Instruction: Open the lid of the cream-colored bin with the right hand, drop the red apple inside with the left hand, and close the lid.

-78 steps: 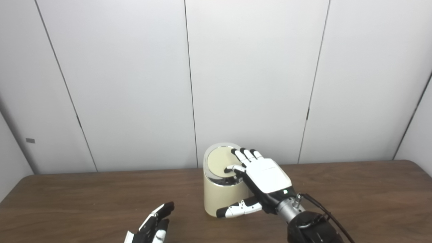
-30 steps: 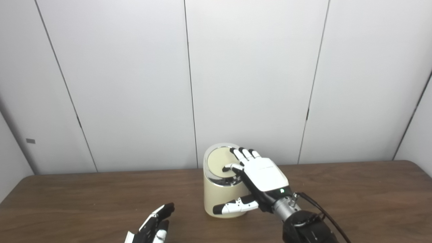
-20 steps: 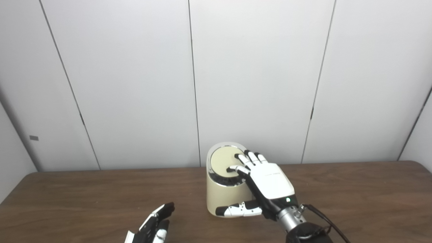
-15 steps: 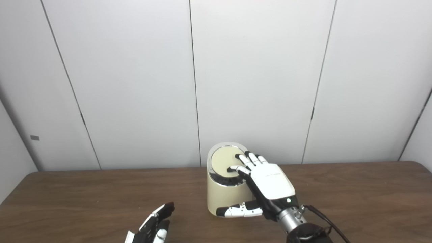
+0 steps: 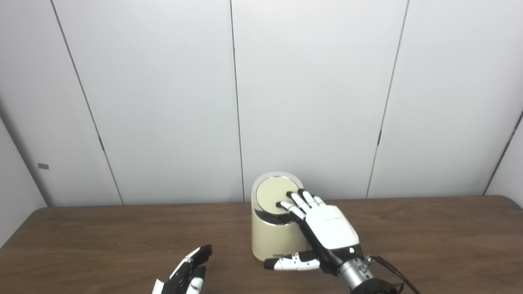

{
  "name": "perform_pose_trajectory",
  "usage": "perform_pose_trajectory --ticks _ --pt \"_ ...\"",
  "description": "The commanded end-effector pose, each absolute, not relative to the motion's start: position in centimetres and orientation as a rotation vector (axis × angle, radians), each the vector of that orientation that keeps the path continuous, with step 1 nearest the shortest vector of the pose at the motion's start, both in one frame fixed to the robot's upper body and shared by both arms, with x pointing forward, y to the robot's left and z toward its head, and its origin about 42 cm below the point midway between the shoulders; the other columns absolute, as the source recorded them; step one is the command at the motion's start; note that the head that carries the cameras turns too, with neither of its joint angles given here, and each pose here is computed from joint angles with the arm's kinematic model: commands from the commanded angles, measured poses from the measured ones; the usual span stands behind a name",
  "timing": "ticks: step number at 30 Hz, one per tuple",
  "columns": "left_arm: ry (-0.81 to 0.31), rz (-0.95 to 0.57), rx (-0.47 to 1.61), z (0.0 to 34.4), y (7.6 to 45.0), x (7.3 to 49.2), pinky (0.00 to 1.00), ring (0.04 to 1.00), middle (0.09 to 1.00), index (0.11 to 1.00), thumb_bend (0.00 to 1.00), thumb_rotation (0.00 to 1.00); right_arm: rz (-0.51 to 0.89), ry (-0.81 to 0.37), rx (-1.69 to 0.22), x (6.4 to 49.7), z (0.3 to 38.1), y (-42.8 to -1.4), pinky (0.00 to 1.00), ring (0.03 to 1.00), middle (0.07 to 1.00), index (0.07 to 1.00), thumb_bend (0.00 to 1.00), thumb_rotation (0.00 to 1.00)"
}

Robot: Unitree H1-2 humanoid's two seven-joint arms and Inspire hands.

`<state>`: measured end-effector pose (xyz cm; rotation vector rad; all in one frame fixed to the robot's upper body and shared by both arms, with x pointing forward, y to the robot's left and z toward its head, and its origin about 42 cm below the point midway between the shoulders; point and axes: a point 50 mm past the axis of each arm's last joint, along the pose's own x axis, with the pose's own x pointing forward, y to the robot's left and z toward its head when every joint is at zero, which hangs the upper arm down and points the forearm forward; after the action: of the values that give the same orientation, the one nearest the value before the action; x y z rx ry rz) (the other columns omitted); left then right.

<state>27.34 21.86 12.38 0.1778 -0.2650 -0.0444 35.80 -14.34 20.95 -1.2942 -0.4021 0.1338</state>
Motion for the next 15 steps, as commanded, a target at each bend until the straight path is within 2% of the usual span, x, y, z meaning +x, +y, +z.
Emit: perform_pose_trajectory --ticks 1,15 --pt "-0.338 -0.049 0.186 13.67 21.77 27.99 0.83 0.868 0.854 0.849 0.39 0.81 0.127 -0.350 -1.279 36.07 20.06 -15.35 0.97 1.000 0.989 0.992 0.92 0.90" --pt "-0.338 -0.051 0.187 13.47 21.89 28.00 0.83 0.864 0.850 0.847 0.39 0.80 0.114 -0.349 -1.236 35.65 19.11 -15.81 0.99 1.000 1.000 1.000 0.89 0.91"
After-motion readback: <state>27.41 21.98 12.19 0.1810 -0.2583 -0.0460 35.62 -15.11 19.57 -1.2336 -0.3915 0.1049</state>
